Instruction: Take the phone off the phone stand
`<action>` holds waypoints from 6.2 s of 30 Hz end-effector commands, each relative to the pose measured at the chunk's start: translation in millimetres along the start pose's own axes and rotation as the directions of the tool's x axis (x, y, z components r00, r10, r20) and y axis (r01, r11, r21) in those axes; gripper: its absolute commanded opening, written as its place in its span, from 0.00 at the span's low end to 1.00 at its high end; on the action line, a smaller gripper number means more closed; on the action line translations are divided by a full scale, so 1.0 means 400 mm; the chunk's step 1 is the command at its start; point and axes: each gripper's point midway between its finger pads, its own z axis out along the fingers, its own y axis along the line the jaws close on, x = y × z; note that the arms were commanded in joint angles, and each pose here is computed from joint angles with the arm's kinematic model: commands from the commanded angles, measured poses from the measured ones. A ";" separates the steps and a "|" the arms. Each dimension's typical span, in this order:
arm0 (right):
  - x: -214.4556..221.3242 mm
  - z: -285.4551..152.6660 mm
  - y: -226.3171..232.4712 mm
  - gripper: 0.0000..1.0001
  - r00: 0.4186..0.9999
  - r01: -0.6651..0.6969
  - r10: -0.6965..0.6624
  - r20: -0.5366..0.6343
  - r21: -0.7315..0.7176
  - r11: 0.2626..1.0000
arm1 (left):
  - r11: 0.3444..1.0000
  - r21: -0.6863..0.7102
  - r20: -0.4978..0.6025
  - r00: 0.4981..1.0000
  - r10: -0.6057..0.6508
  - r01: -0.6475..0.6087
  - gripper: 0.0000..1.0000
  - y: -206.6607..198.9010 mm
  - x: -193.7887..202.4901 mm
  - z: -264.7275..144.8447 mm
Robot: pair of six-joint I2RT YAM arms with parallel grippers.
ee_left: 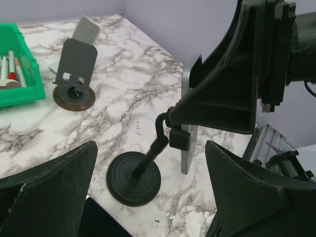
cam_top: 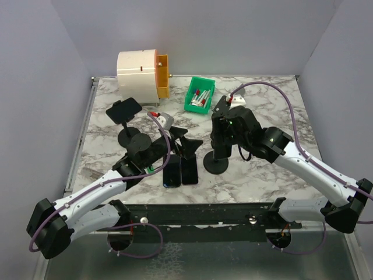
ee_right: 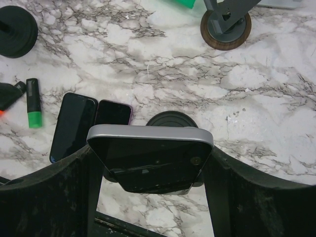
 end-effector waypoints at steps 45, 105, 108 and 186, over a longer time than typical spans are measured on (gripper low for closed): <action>0.006 0.039 0.041 0.00 0.996 -0.073 0.073 -0.047 -0.006 0.997 | 0.997 -0.040 -0.018 0.998 -0.062 0.061 0.55 -0.040 0.103 0.125; 0.027 0.004 -0.056 0.00 0.997 -0.072 0.075 -0.009 0.144 0.987 | 0.968 -0.248 0.022 0.999 -0.046 0.050 0.00 0.052 0.117 0.066; 0.024 0.000 -0.059 0.00 0.998 -0.065 0.067 -0.008 0.148 0.987 | 0.966 -0.255 0.021 0.999 -0.044 0.048 0.00 0.058 0.120 0.064; 0.058 -0.047 -0.017 0.00 0.994 -0.108 0.109 0.019 -0.053 0.993 | 0.925 -0.101 0.015 0.930 -0.368 0.367 0.00 0.103 0.159 0.099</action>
